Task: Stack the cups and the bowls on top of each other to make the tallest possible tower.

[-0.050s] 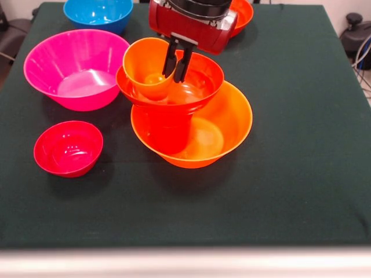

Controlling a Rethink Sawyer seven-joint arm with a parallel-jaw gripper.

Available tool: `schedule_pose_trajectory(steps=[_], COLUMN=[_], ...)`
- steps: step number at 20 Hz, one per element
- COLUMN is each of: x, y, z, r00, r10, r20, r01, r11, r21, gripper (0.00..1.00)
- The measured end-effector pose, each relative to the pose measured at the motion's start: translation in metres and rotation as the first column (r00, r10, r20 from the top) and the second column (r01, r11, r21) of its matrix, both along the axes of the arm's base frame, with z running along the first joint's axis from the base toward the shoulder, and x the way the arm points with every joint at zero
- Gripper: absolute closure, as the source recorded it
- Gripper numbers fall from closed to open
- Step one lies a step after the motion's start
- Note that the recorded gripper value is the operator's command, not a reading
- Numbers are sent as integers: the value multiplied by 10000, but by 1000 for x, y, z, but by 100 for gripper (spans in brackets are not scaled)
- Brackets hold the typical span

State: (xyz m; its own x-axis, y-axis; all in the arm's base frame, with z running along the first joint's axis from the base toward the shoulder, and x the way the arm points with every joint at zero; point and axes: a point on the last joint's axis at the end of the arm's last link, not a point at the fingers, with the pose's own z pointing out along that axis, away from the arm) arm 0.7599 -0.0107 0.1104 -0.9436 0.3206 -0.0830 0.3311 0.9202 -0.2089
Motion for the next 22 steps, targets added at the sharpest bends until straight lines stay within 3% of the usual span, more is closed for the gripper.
schedule_pose_trajectory(steps=[10, 22], x=[-19, -16], y=[15, 23], z=[3, 43], r00=[9996, 9998], r10=[67, -49], r20=[-281, 217], r01=[-71, 49], r11=[9999, 10000], r21=[-135, -19], gripper=[100, 100])
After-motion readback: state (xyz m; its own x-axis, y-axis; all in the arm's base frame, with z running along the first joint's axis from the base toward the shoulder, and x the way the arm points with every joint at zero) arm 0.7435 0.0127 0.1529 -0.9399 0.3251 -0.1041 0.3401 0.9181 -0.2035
